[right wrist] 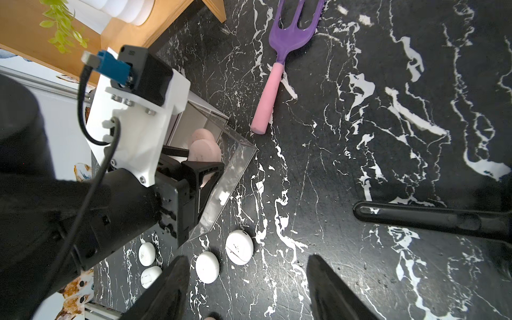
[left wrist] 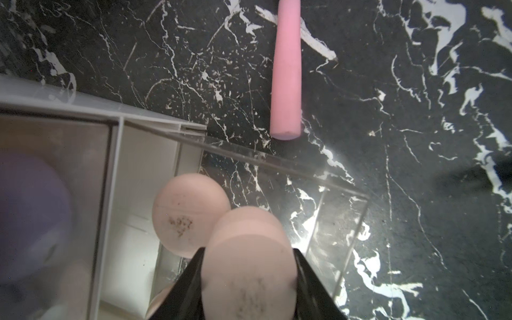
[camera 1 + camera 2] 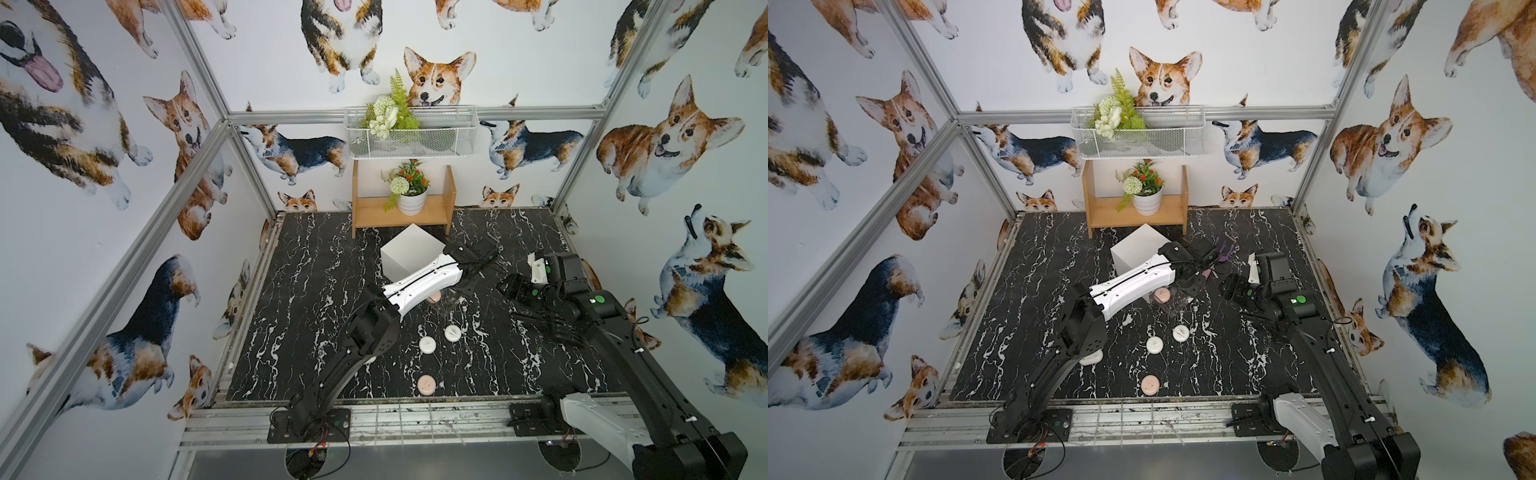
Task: Put the bluetooth earphones in the drawer according to color
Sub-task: Place the bluetooth earphone in the drawer, then pick up the Bluetooth earphone from the center of the board.
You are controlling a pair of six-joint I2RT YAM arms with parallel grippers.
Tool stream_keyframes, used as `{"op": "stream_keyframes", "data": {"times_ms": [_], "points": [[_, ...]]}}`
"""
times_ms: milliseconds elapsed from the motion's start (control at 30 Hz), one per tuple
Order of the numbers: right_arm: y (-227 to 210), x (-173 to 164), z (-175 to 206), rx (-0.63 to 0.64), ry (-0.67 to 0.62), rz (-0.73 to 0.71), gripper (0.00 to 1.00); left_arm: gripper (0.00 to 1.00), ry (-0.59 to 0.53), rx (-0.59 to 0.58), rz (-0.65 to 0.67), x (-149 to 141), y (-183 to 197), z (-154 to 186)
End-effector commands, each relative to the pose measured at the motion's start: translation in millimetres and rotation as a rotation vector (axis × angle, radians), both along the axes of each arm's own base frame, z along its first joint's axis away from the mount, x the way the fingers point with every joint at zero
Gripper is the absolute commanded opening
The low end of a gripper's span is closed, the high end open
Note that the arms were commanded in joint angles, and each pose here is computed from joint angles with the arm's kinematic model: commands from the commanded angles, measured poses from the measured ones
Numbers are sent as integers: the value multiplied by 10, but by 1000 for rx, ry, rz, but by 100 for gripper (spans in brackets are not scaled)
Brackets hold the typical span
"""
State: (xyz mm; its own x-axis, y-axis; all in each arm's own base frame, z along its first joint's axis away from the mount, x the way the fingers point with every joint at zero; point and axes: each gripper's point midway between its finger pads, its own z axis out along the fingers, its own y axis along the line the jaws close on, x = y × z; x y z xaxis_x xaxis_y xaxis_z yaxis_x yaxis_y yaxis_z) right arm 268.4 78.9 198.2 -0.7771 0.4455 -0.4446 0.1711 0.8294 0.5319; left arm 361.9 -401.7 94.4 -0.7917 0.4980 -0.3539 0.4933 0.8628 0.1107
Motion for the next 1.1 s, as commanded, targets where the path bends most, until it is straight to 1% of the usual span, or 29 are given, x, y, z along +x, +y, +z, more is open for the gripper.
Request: {"op": "stream_keyframes", "data": {"times_ms": [0, 67, 133, 233, 433, 567, 700, 800, 900, 1000, 1067], "points": [[1, 8, 9, -9, -12, 12, 73, 45, 1, 8, -10, 18, 28, 26], [1, 10, 10, -9, -11, 13, 73, 49, -8, 8, -8, 36, 40, 62], [6, 9, 21, -8, -15, 16, 74, 55, -26, 0, -7, 48, 34, 150], [16, 7, 9, -7, -9, 23, 74, 61, -52, -21, -12, 44, 11, 319], [42, -6, 21, 12, -4, 27, 75, 62, -77, -39, -11, 8, 26, 542], [95, -33, 43, 38, 7, 46, 74, 62, -155, -86, 19, -10, 109, 1001], [194, -110, -2, 57, 33, 89, 72, 62, -233, -111, 89, -107, 424, 1455], [440, -228, -73, 39, 60, 157, 72, 62, -282, -132, 159, -233, 770, 1681], [817, -424, -222, 30, 101, 251, 72, 63, -298, -139, 243, -379, 1189, 1731], [1040, -602, -382, 18, 141, 301, 73, 64, -298, -168, 320, -549, 1599, 1721], [1166, -730, -492, 19, 162, 327, 73, 64, -286, -179, 373, -670, 1874, 1642]]}}
